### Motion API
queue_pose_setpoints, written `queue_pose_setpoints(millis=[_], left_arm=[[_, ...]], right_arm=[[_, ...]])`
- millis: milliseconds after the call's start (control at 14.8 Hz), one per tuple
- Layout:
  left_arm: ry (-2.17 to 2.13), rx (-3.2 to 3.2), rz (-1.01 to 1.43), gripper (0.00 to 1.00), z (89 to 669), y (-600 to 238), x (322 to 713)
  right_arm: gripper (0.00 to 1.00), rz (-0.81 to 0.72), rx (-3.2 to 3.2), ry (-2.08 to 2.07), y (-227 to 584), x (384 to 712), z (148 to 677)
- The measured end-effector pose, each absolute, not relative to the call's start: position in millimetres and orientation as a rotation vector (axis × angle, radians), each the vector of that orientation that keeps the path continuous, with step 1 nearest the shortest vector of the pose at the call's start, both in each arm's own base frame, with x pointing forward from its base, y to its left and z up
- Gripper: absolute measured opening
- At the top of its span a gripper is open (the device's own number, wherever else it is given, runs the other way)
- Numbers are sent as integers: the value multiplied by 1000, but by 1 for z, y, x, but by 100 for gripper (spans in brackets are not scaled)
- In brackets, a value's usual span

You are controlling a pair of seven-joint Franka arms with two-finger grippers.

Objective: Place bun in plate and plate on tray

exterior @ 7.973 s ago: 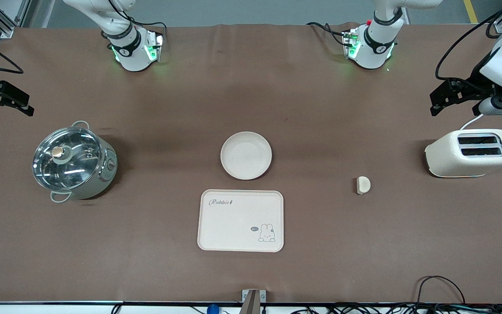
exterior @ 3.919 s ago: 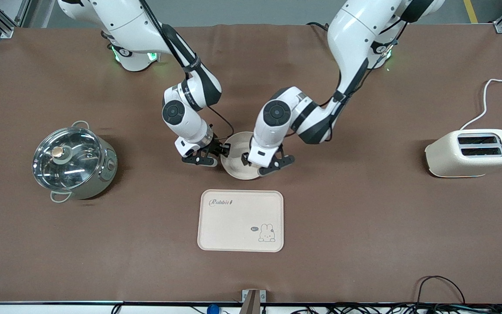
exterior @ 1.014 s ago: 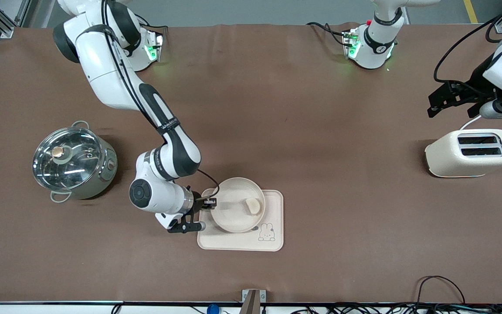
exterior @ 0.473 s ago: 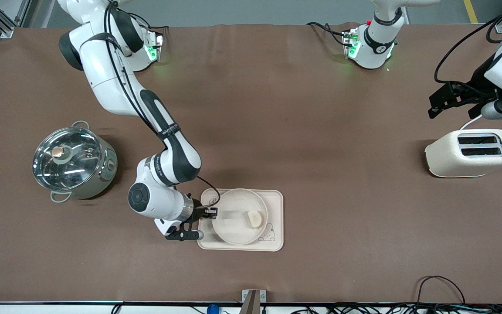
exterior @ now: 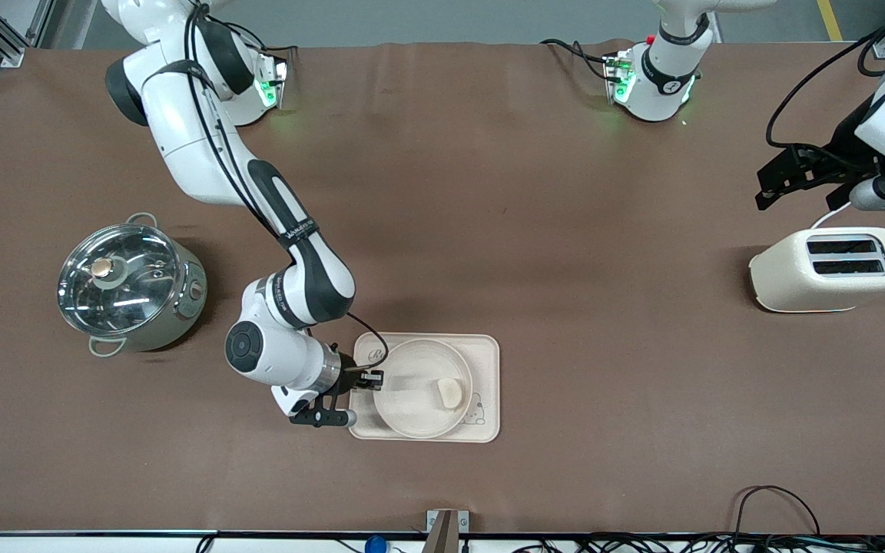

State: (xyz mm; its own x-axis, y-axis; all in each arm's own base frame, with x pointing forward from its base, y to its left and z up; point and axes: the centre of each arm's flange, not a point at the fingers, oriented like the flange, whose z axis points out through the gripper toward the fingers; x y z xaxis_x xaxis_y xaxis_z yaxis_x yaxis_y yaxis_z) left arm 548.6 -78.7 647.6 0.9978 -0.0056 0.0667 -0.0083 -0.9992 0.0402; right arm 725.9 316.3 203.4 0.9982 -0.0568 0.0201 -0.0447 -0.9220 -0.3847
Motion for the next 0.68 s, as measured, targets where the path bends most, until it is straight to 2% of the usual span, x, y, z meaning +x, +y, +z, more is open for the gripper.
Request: queue_pose_setpoints(millis=[608, 676], left_arm=[[-11, 3099, 104, 100, 648, -79, 549], [-11, 3099, 104, 100, 648, -79, 549]], right_arm=[[4, -27, -2752, 57, 317, 724, 191], [11, -27, -2751, 57, 317, 723, 191]])
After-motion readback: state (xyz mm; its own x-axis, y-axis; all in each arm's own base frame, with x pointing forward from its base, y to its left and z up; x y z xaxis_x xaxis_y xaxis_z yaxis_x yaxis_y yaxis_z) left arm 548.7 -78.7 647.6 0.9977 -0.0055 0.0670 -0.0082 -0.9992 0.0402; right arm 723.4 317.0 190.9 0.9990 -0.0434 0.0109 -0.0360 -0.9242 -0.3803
